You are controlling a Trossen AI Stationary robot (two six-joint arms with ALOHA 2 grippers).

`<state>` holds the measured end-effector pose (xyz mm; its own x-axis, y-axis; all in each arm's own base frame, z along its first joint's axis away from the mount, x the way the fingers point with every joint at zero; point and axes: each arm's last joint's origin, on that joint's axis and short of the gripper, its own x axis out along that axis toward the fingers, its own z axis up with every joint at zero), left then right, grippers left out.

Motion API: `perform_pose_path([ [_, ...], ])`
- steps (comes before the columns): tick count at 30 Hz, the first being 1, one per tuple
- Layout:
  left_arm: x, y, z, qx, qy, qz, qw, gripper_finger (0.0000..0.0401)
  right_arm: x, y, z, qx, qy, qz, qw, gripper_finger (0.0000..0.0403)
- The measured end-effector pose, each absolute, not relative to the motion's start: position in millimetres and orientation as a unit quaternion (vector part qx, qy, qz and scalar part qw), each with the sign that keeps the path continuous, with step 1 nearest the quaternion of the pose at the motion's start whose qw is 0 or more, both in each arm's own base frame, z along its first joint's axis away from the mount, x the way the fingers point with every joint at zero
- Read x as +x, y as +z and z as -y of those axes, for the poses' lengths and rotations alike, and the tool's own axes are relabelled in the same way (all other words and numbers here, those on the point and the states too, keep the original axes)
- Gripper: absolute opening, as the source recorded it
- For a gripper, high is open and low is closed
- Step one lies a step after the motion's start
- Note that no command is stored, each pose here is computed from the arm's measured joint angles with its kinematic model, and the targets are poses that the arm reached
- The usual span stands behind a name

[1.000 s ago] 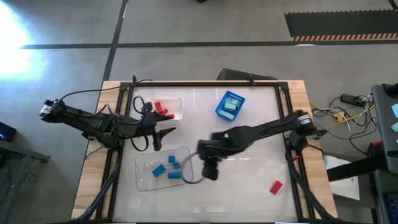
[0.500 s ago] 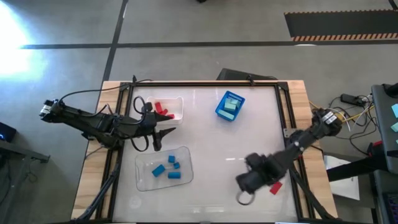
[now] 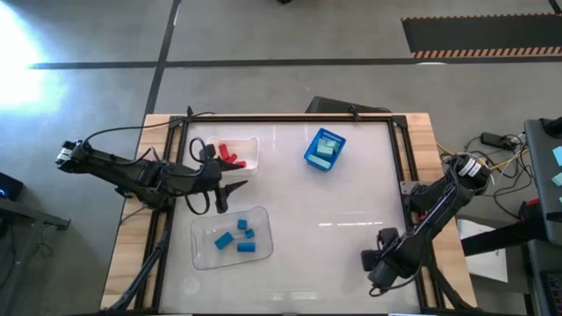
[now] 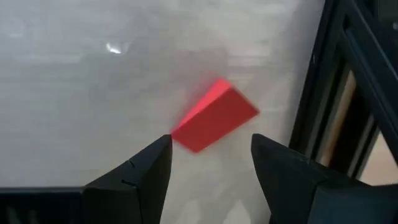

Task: Sort & place blocks by color
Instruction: Put the red block into the white bin

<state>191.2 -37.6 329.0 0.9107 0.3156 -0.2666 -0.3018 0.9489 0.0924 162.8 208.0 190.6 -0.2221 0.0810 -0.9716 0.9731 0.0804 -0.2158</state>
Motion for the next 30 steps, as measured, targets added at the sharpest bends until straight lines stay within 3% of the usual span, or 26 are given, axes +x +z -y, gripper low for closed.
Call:
perform_pose_path([
  [15,190.9,327.9,37.5,0.027,0.159,-0.146,0.976,0.0195,149.3,152.6,-208.7,0.421,-0.515,-0.609,0.432,0.021],
  [24,190.9,328.0,37.2,0.026,0.165,-0.145,0.975,0.0195,150.5,145.6,-211.6,0.4,-0.529,-0.593,0.457,0.021],
  [27,190.8,328.1,37.0,0.027,0.168,-0.144,0.975,0.0195,150.6,143.4,-211.4,0.379,-0.518,-0.599,0.478,0.021],
  [30,190.7,328.2,36.8,0.027,0.171,-0.144,0.974,0.0195,154.4,145.1,-210.9,0.358,-0.5,-0.572,0.543,0.021],
])
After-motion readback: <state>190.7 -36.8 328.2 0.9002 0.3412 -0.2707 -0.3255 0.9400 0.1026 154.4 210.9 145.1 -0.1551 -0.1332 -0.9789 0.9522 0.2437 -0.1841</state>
